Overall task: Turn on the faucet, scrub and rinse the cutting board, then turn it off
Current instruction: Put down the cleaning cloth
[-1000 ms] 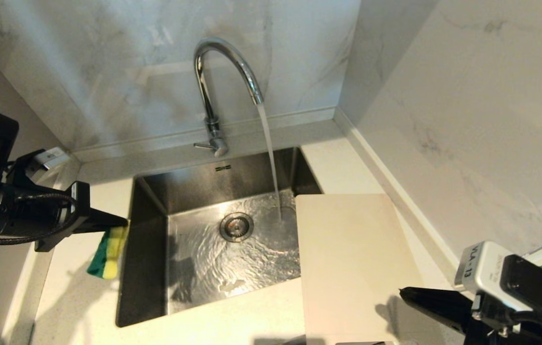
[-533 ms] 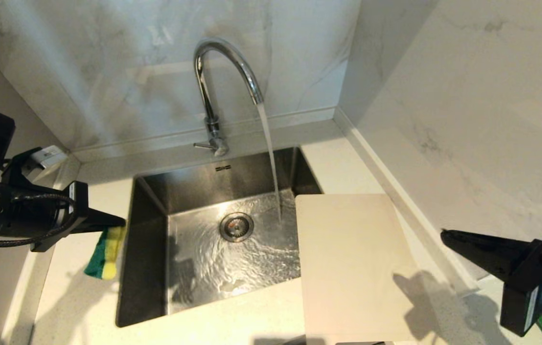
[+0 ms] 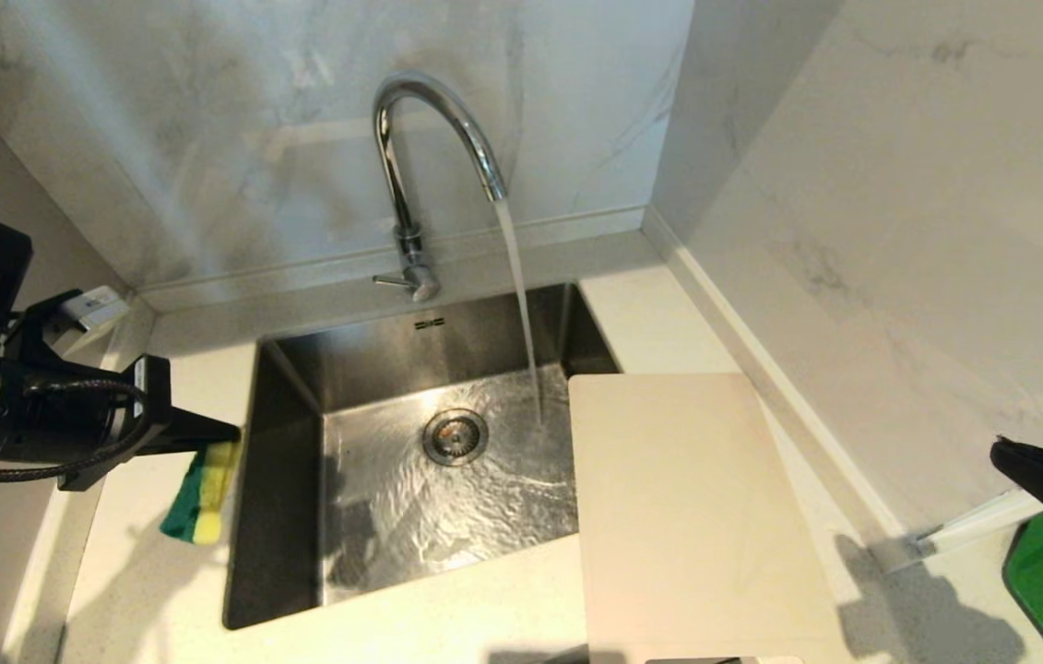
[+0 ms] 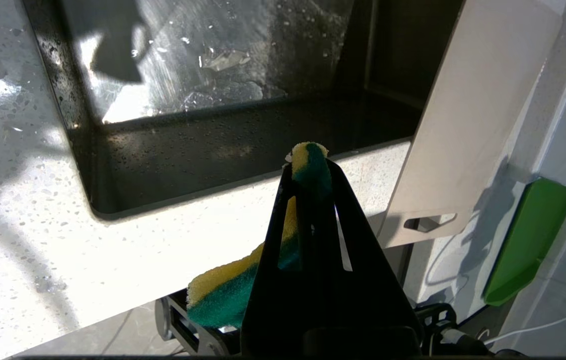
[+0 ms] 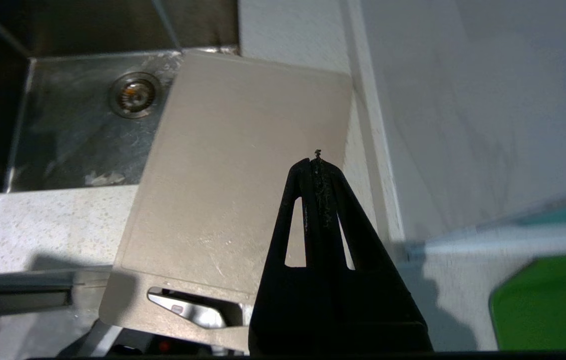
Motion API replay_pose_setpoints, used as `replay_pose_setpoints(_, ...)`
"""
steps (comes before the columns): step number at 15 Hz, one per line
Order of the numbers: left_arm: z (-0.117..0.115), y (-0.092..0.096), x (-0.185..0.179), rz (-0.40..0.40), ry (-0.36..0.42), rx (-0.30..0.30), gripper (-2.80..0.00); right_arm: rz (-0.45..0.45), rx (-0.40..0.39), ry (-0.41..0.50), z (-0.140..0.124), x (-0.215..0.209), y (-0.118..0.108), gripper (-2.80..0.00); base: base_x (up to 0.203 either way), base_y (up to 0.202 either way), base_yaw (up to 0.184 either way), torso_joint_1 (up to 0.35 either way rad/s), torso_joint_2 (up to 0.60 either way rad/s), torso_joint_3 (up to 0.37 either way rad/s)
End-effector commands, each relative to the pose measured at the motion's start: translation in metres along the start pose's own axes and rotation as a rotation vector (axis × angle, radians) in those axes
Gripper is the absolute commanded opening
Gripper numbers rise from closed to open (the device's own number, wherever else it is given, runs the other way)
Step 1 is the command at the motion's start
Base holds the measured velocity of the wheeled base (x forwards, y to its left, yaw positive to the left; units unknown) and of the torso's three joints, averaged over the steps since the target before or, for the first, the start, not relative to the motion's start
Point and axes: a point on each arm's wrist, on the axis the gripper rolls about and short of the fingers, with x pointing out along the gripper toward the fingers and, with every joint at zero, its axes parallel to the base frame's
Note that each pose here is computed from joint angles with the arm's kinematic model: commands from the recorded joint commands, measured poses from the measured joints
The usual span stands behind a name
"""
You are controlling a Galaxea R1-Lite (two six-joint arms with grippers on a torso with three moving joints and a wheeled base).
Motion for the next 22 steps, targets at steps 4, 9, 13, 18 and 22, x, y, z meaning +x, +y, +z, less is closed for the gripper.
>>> replay_pose_setpoints(4,-0.002,0.002,0.001,0.002,0.010,-0.007,-2.80,-0.139,0.082,0.035,-0.020,-0.005,-0.010,-2.80,0.000,0.000,0.000,0.000,0.00,0.000)
replay_pose_setpoints(9,-0.004,0.003,0.002,0.000,0.018,-0.008,-2.80,-0.171,0.052,-0.040,-0.048,-0.044,-0.003,-2.80,0.000,0.000,0.000,0.000,0.00,0.000)
replay_pose_setpoints(13,-0.004,0.003,0.002,0.000,0.017,-0.009,-2.80,-0.224,0.008,0.011,-0.095,-0.069,0.005,-2.80,0.000,0.000,0.000,0.000,0.00,0.000)
replay_pose_setpoints(18,-0.004,0.004,0.004,0.000,0.025,-0.013,-2.80,-0.368,0.004,0.137,-0.131,-0.065,0.004,-2.80,0.000,0.000,0.000,0.000,0.00,0.000)
replay_pose_setpoints(22,-0.005,0.005,0.007,0.002,0.035,-0.016,-2.80,-0.318,0.004,0.123,-0.148,-0.068,0.007,-2.80,0.000,0.000,0.000,0.000,0.00,0.000)
